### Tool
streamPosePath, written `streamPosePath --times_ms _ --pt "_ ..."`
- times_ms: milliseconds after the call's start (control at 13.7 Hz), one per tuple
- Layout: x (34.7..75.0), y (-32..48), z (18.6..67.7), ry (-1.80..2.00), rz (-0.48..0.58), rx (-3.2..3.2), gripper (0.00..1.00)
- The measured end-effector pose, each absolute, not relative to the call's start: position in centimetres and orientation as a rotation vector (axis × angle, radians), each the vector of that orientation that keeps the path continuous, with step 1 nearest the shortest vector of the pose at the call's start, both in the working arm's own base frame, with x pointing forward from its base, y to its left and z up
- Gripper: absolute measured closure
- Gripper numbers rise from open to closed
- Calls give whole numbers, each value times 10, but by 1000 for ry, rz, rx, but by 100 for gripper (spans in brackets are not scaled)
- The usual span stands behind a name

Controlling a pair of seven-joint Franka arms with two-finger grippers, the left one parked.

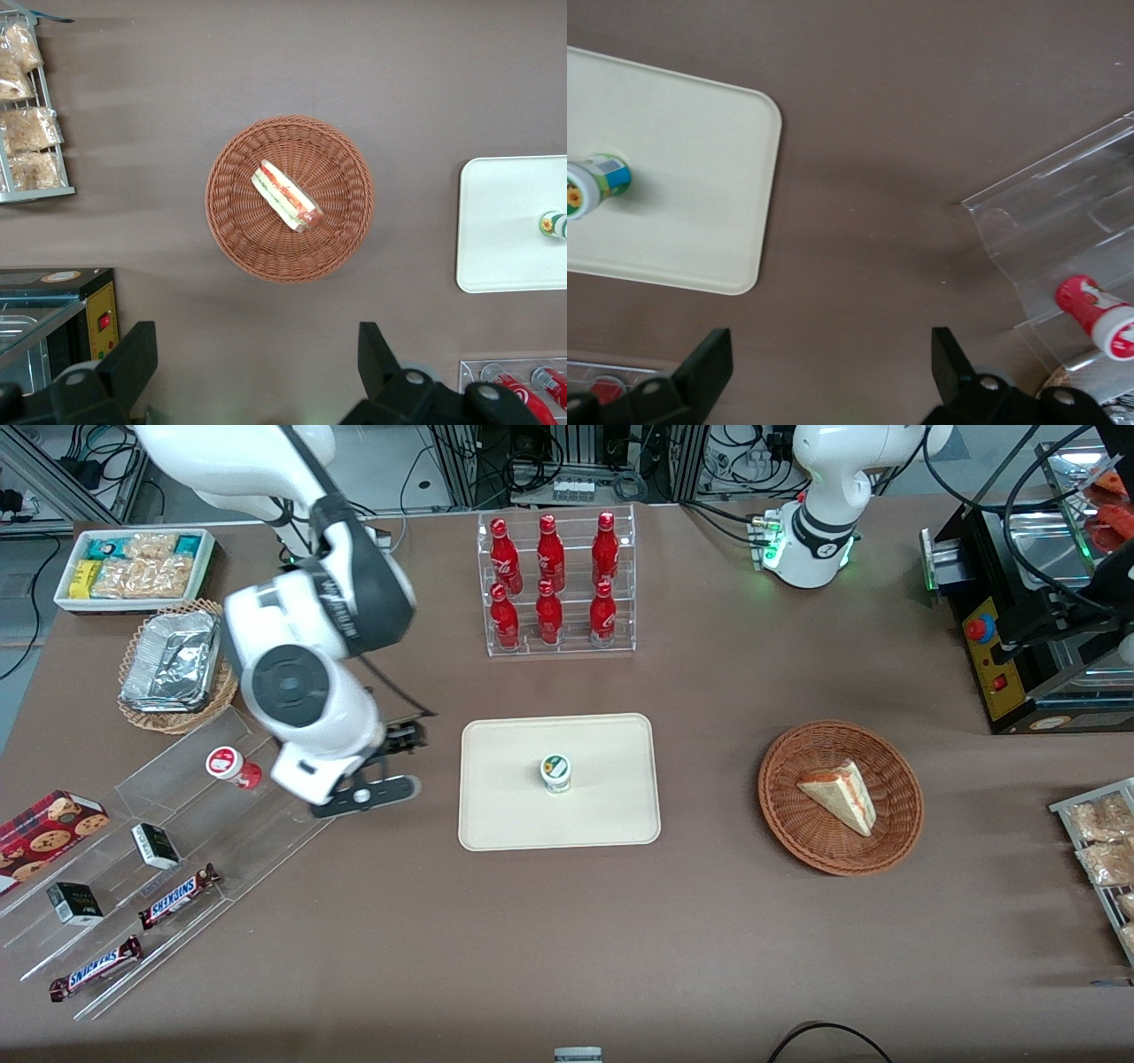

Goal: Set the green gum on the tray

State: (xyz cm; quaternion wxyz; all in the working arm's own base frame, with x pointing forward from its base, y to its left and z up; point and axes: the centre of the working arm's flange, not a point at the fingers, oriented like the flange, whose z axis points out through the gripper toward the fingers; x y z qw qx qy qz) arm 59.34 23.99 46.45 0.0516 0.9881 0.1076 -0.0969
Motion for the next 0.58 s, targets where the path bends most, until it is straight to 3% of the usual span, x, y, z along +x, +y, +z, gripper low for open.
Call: streamPosePath --times_ms 584 --pt "605 83 508 183 -275 3080 0"
